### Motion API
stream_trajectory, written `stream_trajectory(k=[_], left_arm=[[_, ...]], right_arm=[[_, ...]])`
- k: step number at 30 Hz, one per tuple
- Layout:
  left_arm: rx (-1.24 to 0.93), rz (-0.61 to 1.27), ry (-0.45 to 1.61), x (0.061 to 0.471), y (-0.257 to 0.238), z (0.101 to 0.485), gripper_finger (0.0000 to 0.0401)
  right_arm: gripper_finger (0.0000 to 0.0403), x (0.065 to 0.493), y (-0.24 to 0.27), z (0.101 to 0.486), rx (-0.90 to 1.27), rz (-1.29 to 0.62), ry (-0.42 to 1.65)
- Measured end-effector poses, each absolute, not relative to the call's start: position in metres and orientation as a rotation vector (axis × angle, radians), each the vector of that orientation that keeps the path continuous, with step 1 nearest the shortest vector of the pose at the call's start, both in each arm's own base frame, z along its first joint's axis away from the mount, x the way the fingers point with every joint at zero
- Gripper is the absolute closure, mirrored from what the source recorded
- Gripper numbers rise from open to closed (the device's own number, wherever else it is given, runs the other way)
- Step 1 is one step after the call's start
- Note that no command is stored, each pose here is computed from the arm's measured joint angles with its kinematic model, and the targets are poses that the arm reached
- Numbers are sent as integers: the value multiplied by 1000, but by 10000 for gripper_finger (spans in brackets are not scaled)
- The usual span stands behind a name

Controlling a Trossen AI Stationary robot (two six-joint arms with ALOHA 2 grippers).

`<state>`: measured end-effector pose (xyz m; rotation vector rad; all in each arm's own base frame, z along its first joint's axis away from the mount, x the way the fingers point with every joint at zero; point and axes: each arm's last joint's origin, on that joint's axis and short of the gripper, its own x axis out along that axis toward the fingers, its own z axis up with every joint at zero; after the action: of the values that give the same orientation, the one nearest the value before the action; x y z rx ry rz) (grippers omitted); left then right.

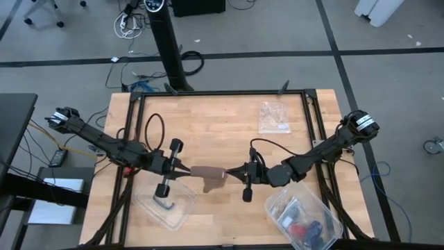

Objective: Roll bandage
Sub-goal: Roll the brown bandage

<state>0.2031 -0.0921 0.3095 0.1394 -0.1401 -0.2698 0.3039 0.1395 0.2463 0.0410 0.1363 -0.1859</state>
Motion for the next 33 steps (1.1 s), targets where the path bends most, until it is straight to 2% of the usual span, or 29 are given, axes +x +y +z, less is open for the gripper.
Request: stream_trajectory(k=[9,18,27,33], left_arm=[[155,-250,-186,203,-89,320,400],[183,-219,-205,206,-83,329,400],[183,-220,-202,206,-83,329,400],[185,-221,-195,206,-83,328,400]], right_arm=[[400,310,130,258,29,-197,35],[381,316,114,261,33,-228,8],[304,311,116,265,-1,-215,26],[247,289,130,271,9,-120,141]])
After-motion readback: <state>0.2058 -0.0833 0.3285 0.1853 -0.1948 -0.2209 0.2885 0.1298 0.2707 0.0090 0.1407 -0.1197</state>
